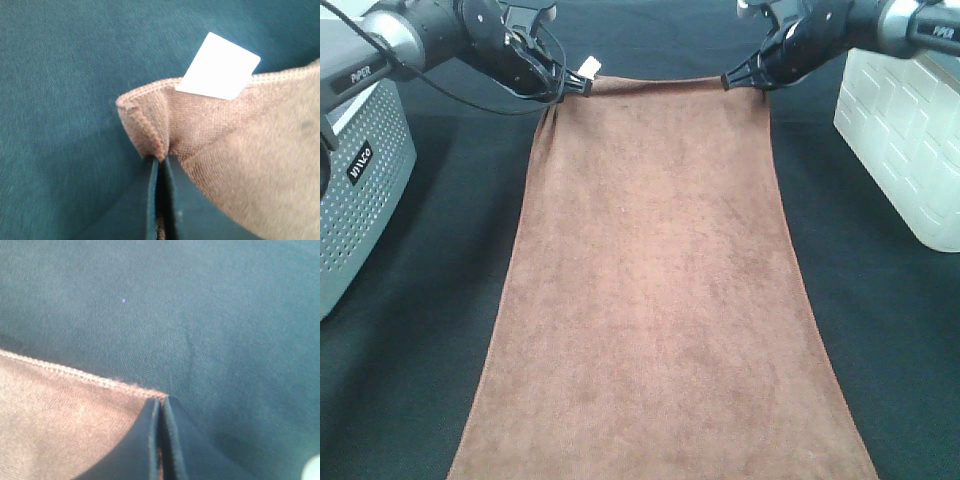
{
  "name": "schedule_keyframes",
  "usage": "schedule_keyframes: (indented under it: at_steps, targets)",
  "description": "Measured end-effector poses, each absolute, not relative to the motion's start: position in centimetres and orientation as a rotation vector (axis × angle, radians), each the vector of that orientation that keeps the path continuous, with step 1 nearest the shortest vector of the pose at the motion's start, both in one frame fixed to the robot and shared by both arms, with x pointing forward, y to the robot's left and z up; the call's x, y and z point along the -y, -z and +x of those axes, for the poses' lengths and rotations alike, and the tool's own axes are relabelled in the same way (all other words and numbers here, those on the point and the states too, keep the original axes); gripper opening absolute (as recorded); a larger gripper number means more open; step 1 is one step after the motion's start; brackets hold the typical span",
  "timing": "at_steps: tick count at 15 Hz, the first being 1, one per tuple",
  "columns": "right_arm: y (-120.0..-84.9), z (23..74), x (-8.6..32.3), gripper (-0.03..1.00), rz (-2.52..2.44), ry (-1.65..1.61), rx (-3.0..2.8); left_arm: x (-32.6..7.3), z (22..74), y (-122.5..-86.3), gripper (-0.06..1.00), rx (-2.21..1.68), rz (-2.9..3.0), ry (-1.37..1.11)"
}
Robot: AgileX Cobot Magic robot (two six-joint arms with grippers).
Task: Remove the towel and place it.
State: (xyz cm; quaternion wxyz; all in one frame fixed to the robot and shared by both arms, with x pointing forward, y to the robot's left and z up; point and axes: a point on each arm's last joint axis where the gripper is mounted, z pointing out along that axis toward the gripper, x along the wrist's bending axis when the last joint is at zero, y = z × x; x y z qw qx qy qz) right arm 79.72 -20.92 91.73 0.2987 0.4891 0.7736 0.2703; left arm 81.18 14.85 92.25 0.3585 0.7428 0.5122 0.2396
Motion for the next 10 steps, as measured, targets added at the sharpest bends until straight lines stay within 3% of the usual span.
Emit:
schedule_keyframes:
  at_steps: [10]
  targets:
    - [-87.1,80.3,20.6,0.00,1.361,-0.782,-2.017,-14.8,82.1,-86.7,0.01,-1.323,1.864,-0.663]
